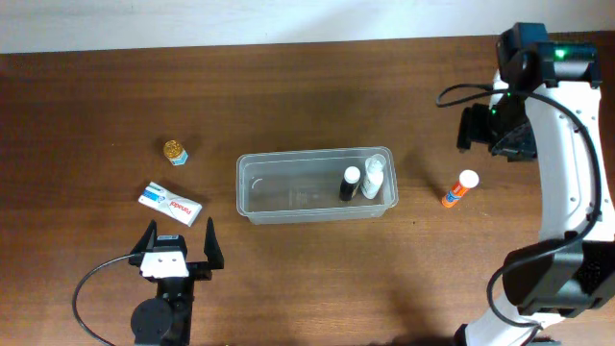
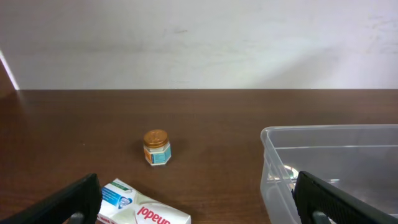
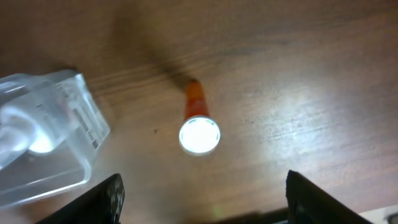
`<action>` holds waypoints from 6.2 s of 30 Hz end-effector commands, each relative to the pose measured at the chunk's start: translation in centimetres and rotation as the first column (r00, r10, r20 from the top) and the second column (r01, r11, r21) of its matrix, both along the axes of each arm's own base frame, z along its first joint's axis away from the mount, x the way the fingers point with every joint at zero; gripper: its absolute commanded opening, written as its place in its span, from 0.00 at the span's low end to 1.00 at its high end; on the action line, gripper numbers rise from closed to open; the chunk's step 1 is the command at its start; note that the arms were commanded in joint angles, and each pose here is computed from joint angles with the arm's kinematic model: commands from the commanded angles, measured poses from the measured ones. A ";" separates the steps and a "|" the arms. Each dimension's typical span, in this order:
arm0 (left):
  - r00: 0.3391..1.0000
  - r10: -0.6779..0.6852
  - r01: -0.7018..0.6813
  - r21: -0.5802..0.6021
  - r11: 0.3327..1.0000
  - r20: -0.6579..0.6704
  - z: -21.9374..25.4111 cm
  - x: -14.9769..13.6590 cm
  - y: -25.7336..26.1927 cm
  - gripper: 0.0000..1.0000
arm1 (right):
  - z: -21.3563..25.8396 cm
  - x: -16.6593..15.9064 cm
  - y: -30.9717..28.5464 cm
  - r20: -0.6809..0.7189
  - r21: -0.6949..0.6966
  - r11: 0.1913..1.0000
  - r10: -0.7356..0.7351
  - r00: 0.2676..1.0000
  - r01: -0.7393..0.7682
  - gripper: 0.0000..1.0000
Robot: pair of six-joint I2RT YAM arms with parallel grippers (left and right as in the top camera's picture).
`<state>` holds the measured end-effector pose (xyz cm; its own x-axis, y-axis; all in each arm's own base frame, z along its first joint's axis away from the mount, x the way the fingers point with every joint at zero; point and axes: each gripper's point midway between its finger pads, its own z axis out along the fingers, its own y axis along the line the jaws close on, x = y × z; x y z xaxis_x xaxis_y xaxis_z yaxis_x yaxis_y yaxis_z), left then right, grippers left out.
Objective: Pack container
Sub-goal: 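Move right gripper to the orange tube and grasp it, then carry orange tube into the container and lower it upright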
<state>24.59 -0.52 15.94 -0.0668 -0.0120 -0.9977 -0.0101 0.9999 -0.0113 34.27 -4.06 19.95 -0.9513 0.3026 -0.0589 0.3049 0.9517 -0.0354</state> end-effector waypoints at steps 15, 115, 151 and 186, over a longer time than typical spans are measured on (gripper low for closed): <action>1.000 0.003 -0.003 0.020 1.000 -0.007 -0.2 0.0 0.1 0.99 | -7.3 -0.6 0.3 -0.055 0.042 0.999 -0.013 0.998 0.016 0.72; 1.000 0.003 -0.003 0.020 1.000 -0.007 -0.2 0.0 0.1 0.99 | 3.0 -2.6 15.8 0.178 0.116 0.886 0.426 0.887 -0.449 0.27; 1.000 0.003 -0.003 0.020 1.000 -0.007 -0.2 0.0 0.1 0.99 | -6.9 -2.0 15.6 0.092 -0.022 0.895 0.445 0.891 -0.445 0.27; 1.000 0.003 -0.003 0.020 1.000 -0.007 -0.2 0.0 0.1 0.99 | -7.4 -1.6 16.4 0.119 -0.008 0.912 0.408 0.905 -0.410 0.27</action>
